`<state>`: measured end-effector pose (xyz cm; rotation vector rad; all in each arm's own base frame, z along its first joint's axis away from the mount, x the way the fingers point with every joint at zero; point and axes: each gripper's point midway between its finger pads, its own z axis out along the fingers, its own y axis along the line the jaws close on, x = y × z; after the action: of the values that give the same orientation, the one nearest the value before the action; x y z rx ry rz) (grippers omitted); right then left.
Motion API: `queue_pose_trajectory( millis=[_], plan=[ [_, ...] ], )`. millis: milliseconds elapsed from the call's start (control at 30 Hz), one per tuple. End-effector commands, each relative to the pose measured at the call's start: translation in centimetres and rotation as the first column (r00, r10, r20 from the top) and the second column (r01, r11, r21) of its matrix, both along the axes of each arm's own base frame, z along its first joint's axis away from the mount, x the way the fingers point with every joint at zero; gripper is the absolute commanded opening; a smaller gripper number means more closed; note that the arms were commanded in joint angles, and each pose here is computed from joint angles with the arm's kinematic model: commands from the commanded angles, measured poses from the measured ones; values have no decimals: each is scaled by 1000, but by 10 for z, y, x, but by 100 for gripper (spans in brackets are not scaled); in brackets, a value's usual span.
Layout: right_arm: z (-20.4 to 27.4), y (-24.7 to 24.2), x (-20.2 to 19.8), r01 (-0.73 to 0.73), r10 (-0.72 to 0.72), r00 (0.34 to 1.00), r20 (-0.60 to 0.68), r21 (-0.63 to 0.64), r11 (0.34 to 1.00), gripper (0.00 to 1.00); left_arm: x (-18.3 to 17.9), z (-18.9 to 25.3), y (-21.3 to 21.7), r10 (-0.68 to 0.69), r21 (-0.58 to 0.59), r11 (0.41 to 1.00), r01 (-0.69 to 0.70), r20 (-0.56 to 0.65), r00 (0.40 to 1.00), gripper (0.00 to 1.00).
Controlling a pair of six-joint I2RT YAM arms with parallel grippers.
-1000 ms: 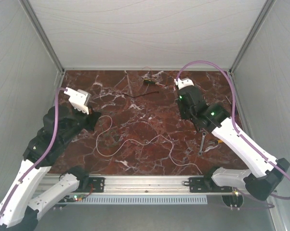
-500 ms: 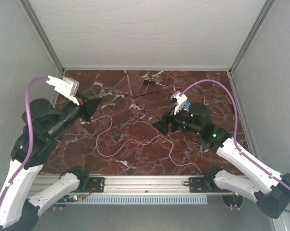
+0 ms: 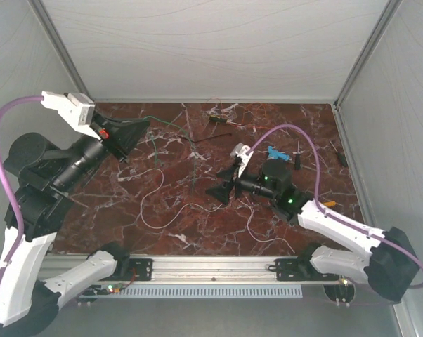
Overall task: Zip-tie the wires
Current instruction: Straighten the cable at the center of the board.
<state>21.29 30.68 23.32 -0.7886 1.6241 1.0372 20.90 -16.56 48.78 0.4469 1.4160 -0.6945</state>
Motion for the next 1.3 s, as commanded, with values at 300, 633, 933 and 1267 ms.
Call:
queue_pose_trajectory(
  millis=[300,633,933,1267],
  plan=[
    [5,34,-14,-244,204,818,537,3,970,73,-18,68,-14,-114,-92,987,129,153,982,0],
    [2,48,-32,-362,328,765,555,-52,931,74,-21,70,-16,-134,-76,986,149,174,976,0],
    [-2,77,-53,-435,390,746,540,-49,899,73,-19,75,-19,-140,-87,983,159,189,972,0],
    [-27,89,-48,-407,374,787,490,-43,912,9,-20,82,-17,-131,-90,984,152,202,971,0]
  ],
)
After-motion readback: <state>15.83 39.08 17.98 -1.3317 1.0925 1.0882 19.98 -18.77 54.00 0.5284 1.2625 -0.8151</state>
